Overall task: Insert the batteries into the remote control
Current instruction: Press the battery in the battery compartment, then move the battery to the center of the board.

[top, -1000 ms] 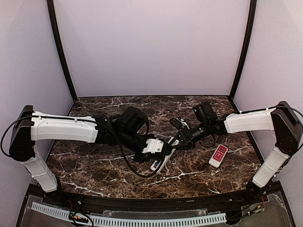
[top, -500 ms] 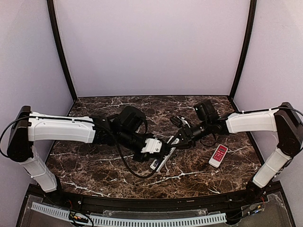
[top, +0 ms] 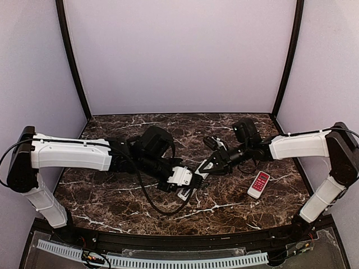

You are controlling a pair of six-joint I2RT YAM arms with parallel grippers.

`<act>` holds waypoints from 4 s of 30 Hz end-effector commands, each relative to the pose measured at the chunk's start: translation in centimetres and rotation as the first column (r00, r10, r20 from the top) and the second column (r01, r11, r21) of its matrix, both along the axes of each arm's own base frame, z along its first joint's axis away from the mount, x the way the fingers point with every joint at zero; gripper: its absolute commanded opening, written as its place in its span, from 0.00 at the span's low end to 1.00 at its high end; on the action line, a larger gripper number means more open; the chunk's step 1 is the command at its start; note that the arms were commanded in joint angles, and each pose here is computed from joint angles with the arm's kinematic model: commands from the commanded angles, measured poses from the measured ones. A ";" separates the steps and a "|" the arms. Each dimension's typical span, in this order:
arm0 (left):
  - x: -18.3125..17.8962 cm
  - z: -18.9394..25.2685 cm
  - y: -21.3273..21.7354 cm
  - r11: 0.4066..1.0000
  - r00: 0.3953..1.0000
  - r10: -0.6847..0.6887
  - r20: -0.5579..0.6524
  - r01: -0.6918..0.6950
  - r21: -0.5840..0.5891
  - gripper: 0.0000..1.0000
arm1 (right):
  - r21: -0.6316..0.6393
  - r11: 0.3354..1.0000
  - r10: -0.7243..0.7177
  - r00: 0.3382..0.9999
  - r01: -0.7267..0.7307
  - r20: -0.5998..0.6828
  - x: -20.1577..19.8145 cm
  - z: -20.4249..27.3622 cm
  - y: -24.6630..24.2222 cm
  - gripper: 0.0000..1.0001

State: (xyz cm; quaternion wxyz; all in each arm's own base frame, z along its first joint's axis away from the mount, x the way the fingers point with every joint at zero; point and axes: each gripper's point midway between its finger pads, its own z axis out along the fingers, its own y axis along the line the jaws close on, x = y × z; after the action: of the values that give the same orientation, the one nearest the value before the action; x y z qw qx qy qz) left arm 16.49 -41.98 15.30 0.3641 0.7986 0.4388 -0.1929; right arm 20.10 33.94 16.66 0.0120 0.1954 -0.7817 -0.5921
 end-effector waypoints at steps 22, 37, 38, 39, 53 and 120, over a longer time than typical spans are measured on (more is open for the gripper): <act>-2.0 -6.7 5.5 0.961 1.000 0.005 -0.025 0.002 0.277 0.18 | 0.218 0.969 0.089 0.986 -0.119 0.144 -1.1 7.6 -0.5 0.00; 1.6 1.3 1.1 0.987 0.985 0.159 0.066 -0.158 -0.025 0.36 | 0.055 0.998 -0.012 0.996 0.008 0.088 0.8 1.2 -0.6 0.00; 2.0 2.5 0.7 0.983 0.981 0.179 0.079 -0.174 -0.066 0.37 | 0.051 0.999 -0.017 0.996 0.013 0.090 1.0 1.0 -0.7 0.00; 2.6 3.1 0.7 0.974 0.973 0.215 0.080 -0.208 -0.086 0.40 | 0.047 0.999 -0.027 0.995 0.022 0.093 1.3 0.7 -0.8 0.00; 8.4 4.5 2.4 0.796 0.783 0.582 -0.219 -0.604 -0.044 0.61 | 0.052 0.955 -0.295 0.933 0.291 0.207 8.1 1.0 -8.6 0.00; 10.0 -13.8 -5.0 0.610 0.628 0.760 -0.165 -0.604 0.513 0.14 | -0.046 0.739 -0.557 0.648 0.672 0.520 10.6 1.9 -22.5 0.00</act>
State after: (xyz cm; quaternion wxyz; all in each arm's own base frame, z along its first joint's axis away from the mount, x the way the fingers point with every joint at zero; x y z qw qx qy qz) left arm 26.86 -49.28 2.45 0.1719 0.5784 0.7872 -0.1273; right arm 30.05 11.54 17.66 -0.3440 0.0418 -0.8490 -0.3989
